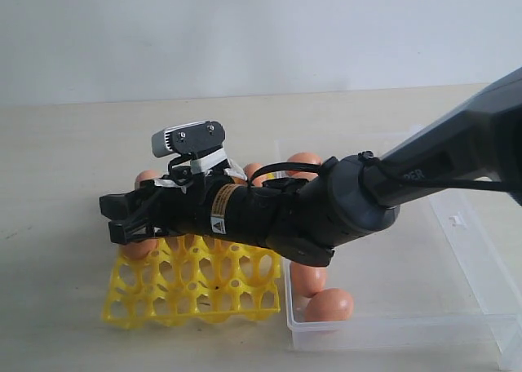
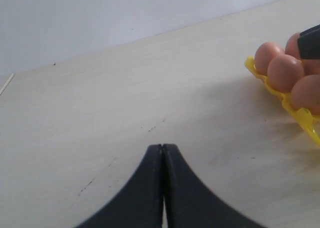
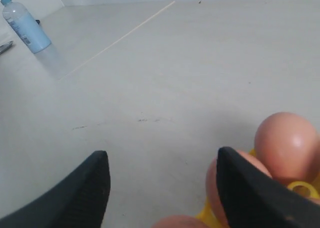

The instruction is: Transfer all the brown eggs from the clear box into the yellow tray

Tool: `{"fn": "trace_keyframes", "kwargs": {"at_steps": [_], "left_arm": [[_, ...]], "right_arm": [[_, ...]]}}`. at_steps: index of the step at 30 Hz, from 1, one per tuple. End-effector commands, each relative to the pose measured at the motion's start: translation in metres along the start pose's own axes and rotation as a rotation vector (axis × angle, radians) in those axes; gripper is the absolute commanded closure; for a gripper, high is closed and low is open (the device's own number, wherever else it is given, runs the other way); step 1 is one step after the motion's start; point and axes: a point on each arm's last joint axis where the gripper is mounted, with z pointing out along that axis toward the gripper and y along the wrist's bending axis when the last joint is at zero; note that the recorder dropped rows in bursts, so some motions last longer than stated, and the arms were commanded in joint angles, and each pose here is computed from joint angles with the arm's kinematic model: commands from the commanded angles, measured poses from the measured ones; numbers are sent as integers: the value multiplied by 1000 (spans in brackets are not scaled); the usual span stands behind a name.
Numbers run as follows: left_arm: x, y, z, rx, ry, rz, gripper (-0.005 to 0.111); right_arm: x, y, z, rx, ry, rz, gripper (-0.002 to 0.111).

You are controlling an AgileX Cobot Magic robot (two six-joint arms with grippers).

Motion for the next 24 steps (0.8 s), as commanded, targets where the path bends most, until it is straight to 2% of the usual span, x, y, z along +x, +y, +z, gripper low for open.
{"fn": "trace_keyframes", "kwargs": {"at_steps": [1,3,7,11,13,16,18,20,24], "left_arm": [[-2,0,-1,-1,-21,-15,107],[-2,0,-1,-1,-21,-15,107],[-2,0,-1,-1,-21,-15,107],[-2,0,-1,-1,-21,-15,107],[-2,0,-1,-1,-21,-15,107],[-2,0,-1,-1,-21,-15,107],[-2,0,-1,-1,-21,-15,107],[-2,0,-1,-1,-21,-15,107],[-2,0,-1,-1,-21,-15,107]], "right_arm": [[-20,10,-6,4,-11,-49,61],[-42,17,-18,48,9,-85,74],[-85,25,-61,304,173,-167,107],[-104,13,-119,623,528,-285,108],[-102,6,-143,694,731,-289,108],[-90,0,-161,650,962,-219,108],[-82,-1,-163,558,1057,-191,105],[-77,-5,-159,515,1061,-126,99],[-66,-18,-149,582,990,165,83]]}}
